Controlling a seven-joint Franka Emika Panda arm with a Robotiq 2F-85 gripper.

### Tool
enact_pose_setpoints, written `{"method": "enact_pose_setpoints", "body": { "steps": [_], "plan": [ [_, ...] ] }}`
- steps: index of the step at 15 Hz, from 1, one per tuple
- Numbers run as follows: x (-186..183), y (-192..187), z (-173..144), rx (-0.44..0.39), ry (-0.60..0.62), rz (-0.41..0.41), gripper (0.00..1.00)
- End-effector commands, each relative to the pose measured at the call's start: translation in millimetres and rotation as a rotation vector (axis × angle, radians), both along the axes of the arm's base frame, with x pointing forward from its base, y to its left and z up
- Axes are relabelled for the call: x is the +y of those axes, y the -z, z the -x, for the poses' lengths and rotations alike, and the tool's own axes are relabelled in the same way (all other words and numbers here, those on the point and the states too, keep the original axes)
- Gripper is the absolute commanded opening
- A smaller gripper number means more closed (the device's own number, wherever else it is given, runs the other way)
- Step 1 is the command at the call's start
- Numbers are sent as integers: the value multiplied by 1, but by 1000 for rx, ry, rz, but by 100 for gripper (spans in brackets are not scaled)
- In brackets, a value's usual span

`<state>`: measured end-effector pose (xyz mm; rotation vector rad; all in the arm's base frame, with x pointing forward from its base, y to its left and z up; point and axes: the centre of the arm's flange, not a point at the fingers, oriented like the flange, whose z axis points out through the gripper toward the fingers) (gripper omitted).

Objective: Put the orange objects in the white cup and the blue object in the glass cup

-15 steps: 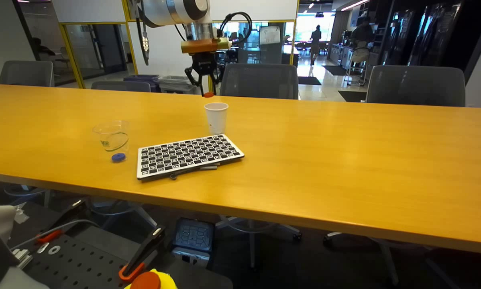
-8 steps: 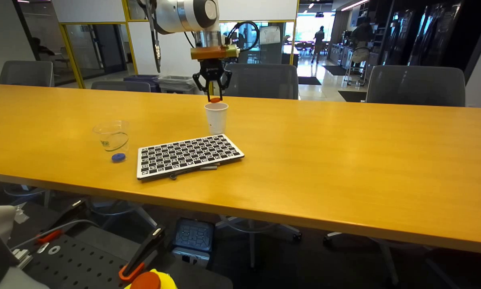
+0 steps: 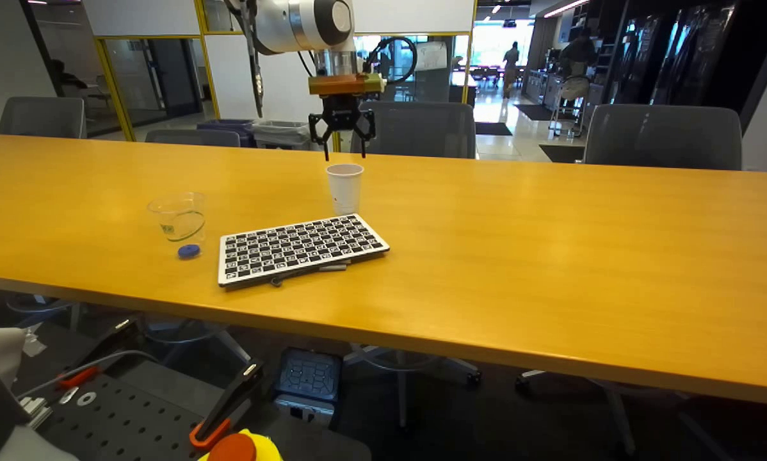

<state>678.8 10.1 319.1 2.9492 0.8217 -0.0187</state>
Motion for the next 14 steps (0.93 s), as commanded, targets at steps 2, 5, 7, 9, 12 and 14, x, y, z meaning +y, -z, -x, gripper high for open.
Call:
{"method": "enact_pose_setpoints", "body": {
  "steps": [2,5,7,9,12,14],
  "plan": [
    [0,-33,21,-22,71,42,100],
    [-6,-54,55,-42,183,83,100],
    [-12,-68,86,-60,273,109,100],
    [-19,-77,119,-73,367,130,100],
    [-32,-82,166,-82,474,153,100],
    [-39,-80,192,-81,516,158,100]
  ]
}}
